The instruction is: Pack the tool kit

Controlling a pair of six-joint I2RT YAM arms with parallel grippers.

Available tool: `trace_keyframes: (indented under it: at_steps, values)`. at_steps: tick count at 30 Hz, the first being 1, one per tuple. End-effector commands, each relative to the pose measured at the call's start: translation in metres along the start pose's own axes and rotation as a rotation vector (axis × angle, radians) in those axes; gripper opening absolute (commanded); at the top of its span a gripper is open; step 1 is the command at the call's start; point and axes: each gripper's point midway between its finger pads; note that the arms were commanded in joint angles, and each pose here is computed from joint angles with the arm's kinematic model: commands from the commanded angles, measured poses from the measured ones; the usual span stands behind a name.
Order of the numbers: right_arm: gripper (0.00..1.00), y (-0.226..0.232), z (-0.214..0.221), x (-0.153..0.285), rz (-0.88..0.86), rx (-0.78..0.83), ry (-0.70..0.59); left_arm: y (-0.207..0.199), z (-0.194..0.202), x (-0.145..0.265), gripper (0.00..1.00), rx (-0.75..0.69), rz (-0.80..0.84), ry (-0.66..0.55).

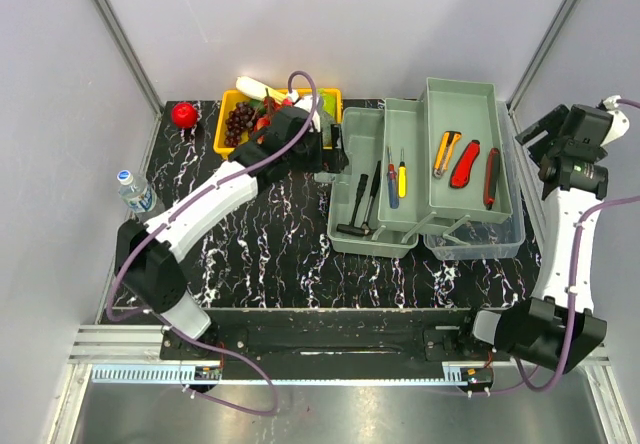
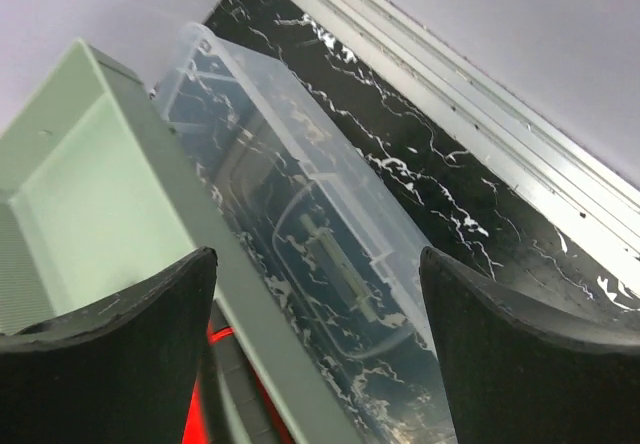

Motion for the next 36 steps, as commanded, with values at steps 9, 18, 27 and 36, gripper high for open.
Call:
trace_keyframes:
  at_steps: [9, 18, 27, 36]
  values:
    - [0.88, -0.005, 0.015, -0.033, -0.279, 0.152, 0.236, 0.031, 0.052, -0.020, 0.97, 0.026, 0.073, 0.255]
    - [0.93, -0.022, 0.034, -0.037, -0.336, 0.282, 0.303, 0.071, 0.067, -0.016, 0.98, 0.118, 0.054, 0.318]
    - [0.85, -0.058, 0.063, -0.078, -0.246, 0.360, 0.351, 0.067, 0.076, -0.024, 0.98, 0.161, 0.079, 0.368]
    - [0.82, -0.057, 0.071, -0.085, -0.255, 0.319, 0.366, 0.066, 0.077, -0.030, 0.98, 0.154, 0.101, 0.362]
Point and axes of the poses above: each gripper's point midway between its finger pads, its own x axis back along the fingers, its own y axis along the line the jaws close on, z = x × y
